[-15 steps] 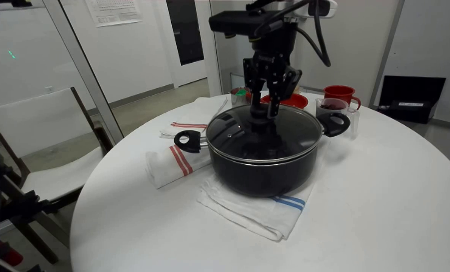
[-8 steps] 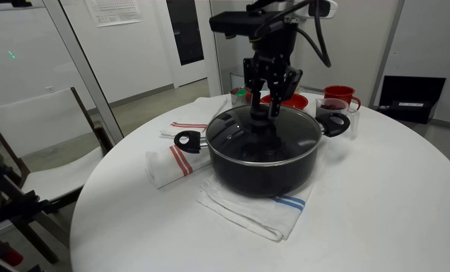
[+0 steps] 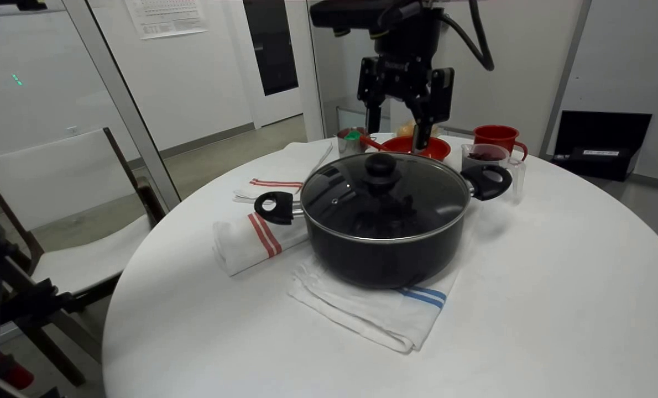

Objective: Use the lid to cover the pot

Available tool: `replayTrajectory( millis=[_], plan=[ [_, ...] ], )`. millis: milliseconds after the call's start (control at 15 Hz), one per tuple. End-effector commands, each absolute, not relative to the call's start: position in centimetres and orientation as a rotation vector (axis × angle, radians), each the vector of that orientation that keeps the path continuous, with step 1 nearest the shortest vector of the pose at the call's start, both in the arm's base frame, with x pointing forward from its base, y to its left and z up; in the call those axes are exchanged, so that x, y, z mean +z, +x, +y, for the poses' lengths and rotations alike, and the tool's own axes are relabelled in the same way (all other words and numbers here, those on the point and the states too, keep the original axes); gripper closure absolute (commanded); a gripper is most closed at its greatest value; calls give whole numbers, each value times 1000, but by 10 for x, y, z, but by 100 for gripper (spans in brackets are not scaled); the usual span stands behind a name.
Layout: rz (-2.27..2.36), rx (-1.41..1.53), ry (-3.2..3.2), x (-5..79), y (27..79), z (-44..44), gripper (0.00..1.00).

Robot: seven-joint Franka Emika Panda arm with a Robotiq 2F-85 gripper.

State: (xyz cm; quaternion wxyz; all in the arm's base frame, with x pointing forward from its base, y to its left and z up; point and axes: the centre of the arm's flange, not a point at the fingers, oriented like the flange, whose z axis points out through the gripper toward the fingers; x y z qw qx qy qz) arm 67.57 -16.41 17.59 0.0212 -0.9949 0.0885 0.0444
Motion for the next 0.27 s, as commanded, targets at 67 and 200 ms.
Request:
replayTrajectory(
  millis=[67, 200],
  plan=[
    [287, 75, -3072, 202, 660, -153, 0],
    [278, 47, -3085, 213, 655, -147, 0]
  ],
)
